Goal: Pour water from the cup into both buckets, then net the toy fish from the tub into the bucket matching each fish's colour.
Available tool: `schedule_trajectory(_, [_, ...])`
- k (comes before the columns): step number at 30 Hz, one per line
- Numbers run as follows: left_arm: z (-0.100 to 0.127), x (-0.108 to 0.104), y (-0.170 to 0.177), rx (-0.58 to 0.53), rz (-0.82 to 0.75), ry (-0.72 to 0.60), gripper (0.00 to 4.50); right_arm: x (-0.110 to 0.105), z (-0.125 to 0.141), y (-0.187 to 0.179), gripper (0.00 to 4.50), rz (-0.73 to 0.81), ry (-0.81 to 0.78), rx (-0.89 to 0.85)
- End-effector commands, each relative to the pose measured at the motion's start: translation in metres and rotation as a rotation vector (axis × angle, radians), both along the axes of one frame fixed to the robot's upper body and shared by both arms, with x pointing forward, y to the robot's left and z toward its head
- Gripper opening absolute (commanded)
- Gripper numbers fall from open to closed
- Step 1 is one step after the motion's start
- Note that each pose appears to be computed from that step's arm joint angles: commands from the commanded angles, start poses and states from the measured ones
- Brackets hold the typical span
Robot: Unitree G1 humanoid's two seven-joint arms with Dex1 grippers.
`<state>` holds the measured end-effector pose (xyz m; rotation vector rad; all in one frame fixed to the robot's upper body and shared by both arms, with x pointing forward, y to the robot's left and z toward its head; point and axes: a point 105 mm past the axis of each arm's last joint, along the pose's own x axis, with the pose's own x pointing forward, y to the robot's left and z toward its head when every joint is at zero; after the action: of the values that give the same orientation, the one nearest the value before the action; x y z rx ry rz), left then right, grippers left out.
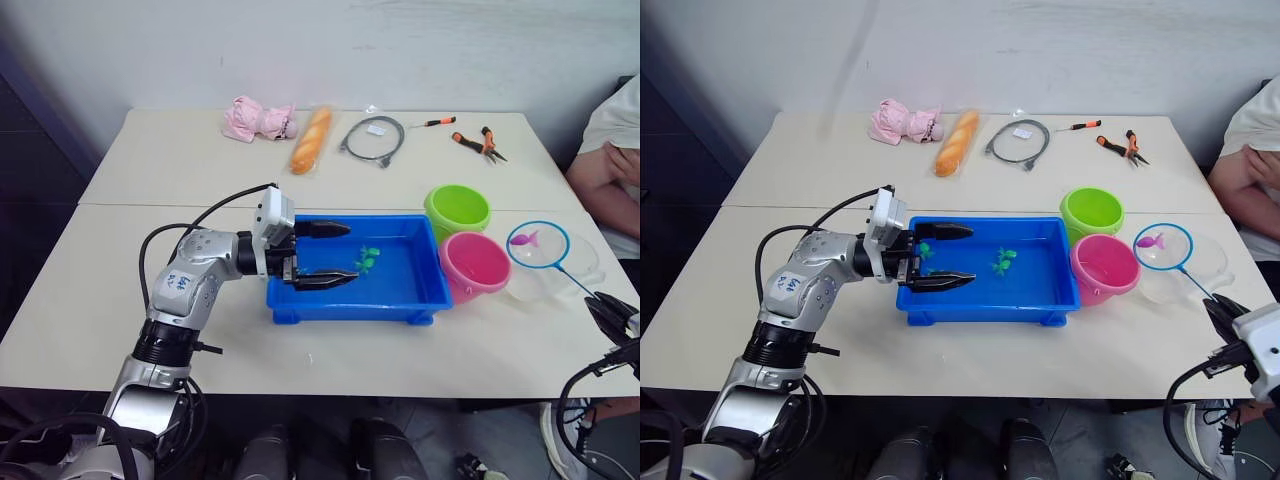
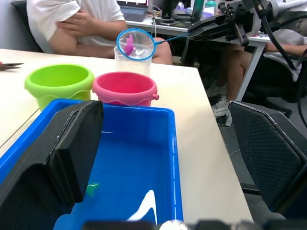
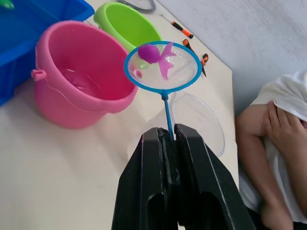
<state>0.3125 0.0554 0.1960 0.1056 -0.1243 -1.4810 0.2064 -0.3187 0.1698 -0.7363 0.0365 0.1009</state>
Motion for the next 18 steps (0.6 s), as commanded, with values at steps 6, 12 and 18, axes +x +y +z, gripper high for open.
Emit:
schedule_trajectory(6, [0.001, -0.002, 0.000, 0.004, 0.026, -0.049, 4.47, 0.012, 0.002, 0.006, 0.00, 0.003, -0.081, -0.357])
schedule_trajectory(12, [0.009, 0.006, 0.010, -0.085, 0.088, -0.017, 4.47, 0.019, 0.003, 0.012, 0.00, 0.033, -0.125, -0.578])
schedule_trajectory(18, [0.005, 0.008, 0.014, -0.098, 0.136, -0.016, 4.47, 0.029, -0.004, 0.022, 0.00, 0.108, -0.160, -0.808])
